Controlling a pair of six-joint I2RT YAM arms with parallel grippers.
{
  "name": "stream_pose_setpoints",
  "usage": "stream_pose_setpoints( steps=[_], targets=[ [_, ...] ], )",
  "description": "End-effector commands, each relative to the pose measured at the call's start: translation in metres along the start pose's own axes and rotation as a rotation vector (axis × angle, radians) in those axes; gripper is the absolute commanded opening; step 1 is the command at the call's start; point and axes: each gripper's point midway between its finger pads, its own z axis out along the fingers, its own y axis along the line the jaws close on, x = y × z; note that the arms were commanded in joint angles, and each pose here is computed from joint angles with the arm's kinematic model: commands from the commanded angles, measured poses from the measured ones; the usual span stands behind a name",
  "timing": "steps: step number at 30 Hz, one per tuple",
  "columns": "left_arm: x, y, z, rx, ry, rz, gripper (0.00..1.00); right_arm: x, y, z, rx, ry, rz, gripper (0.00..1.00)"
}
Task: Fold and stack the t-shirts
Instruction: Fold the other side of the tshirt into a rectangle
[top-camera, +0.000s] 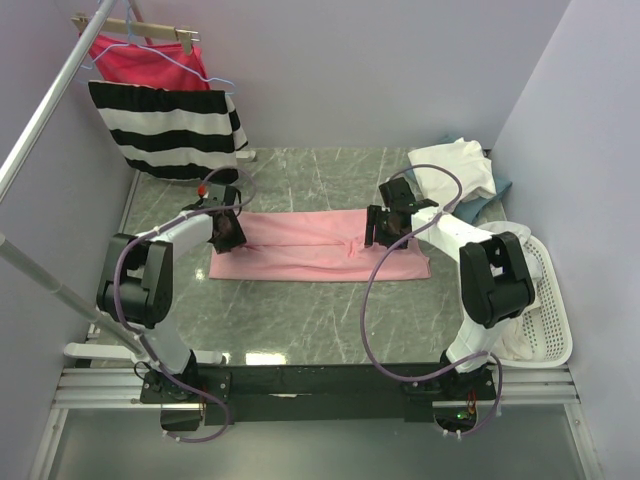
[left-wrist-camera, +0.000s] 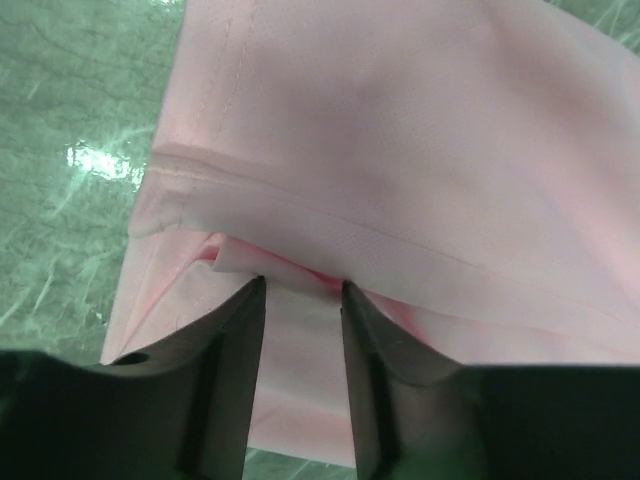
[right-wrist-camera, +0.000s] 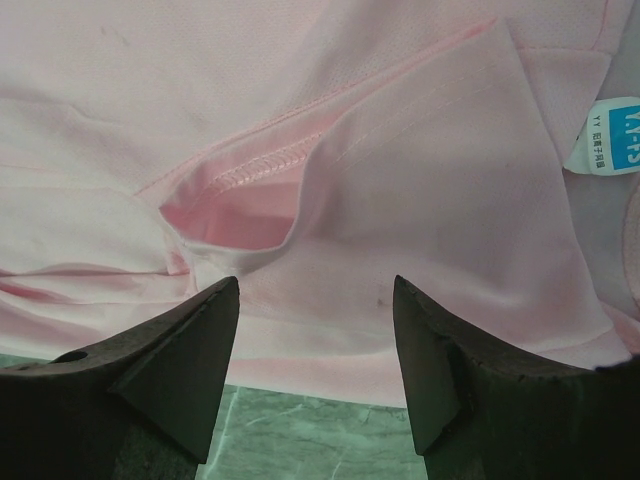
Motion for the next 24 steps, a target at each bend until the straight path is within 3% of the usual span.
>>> stream_pose_setpoints(
  steps=[1, 6, 7, 8, 21, 23, 24],
  targets=[
    [-0.010, -0.009, 0.004, 0.004, -0.034, 0.005, 0.36, -0.010, 0.002, -0.001, -0.008, -0.024, -0.016, 0.70],
    [-0.008, -0.006, 0.002, -0.010, -0.036, 0.007, 0.13, -0.011, 0.003, -0.001, -0.013, -0.025, -0.014, 0.70],
    [-0.010, -0.003, -0.001, -0.019, -0.044, 0.007, 0.03, -0.011, 0.003, -0.001, -0.014, -0.026, -0.014, 0.70],
    [-0.010, -0.002, -0.003, -0.023, -0.047, 0.007, 0.01, -0.011, 0.001, -0.001, -0.006, -0.028, -0.011, 0.70],
    [-0.007, 0.021, -0.031, -0.090, -0.077, -0.003, 0.01, -0.016, -0.015, 0.001, 0.060, -0.049, -0.008, 0.70],
    [-0.002, 0.025, -0.026, -0.110, -0.057, -0.001, 0.07, -0.018, -0.017, 0.001, 0.069, -0.056, -0.009, 0.70],
    [0.000, 0.028, -0.025, -0.123, -0.051, 0.002, 0.17, -0.020, -0.018, 0.001, 0.074, -0.059, -0.010, 0.70]
  ],
)
